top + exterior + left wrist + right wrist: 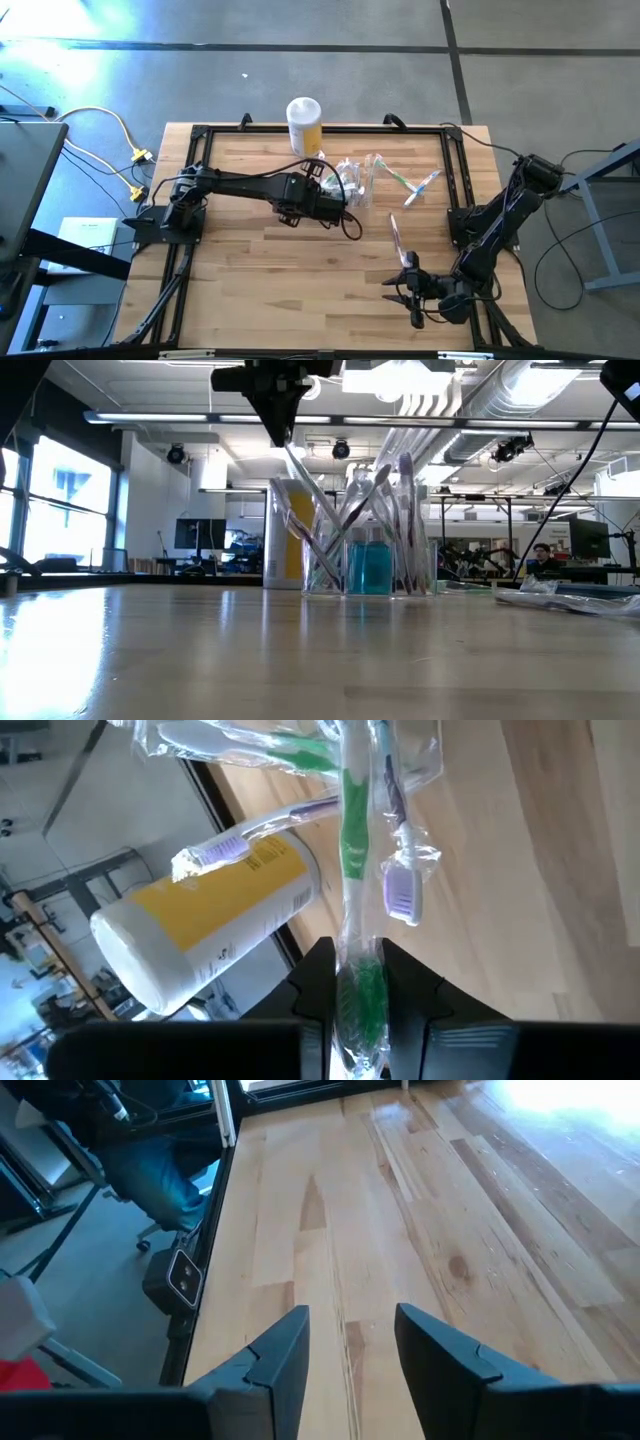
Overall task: Pick & Place toothbrushing station
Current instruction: Put the bottom green toothbrush into the transparent organizer
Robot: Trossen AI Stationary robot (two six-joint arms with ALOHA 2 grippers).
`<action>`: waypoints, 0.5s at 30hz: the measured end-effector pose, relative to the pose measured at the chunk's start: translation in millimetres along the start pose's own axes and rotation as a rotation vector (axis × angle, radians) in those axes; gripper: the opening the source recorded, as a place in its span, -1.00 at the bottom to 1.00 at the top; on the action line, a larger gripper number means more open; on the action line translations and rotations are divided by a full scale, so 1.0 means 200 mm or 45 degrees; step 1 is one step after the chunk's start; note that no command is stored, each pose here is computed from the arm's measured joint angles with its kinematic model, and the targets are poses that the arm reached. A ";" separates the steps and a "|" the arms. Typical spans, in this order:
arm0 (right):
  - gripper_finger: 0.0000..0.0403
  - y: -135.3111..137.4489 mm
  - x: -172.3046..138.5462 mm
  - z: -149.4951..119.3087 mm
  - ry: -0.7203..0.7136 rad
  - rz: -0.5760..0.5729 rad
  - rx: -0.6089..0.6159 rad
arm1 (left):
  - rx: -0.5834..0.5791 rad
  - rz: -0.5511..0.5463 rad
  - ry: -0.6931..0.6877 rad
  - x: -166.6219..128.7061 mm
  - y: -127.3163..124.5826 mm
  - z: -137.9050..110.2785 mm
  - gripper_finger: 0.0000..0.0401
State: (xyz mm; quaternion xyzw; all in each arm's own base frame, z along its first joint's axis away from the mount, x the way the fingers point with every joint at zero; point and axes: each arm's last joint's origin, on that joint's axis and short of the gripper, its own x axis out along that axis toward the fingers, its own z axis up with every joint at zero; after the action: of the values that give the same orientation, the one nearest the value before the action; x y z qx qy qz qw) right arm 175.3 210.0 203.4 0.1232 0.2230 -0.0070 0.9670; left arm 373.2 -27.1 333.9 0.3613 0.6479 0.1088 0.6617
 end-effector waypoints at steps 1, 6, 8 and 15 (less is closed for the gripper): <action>-0.30 0.00 0.00 0.00 0.000 -0.002 -0.001 | 0.014 -0.001 0.012 0.02 0.00 0.01 -0.79; -0.30 0.00 0.00 0.00 -0.003 -0.007 -0.002 | 0.067 -0.018 0.047 0.07 0.01 0.03 -0.79; -0.30 0.00 0.00 0.00 -0.003 -0.007 -0.003 | 0.085 -0.032 0.057 0.10 0.01 0.03 -0.79; -0.30 -0.01 0.00 0.00 -0.017 -0.030 -0.009 | 0.226 -0.054 0.079 0.14 -0.01 0.06 -0.79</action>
State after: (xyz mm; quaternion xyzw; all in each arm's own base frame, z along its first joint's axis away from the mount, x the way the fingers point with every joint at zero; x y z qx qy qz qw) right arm 175.4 208.8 203.0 0.1172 0.2180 -0.0186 0.9687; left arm 388.4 -15.2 309.7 0.4013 0.6826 0.0481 0.6088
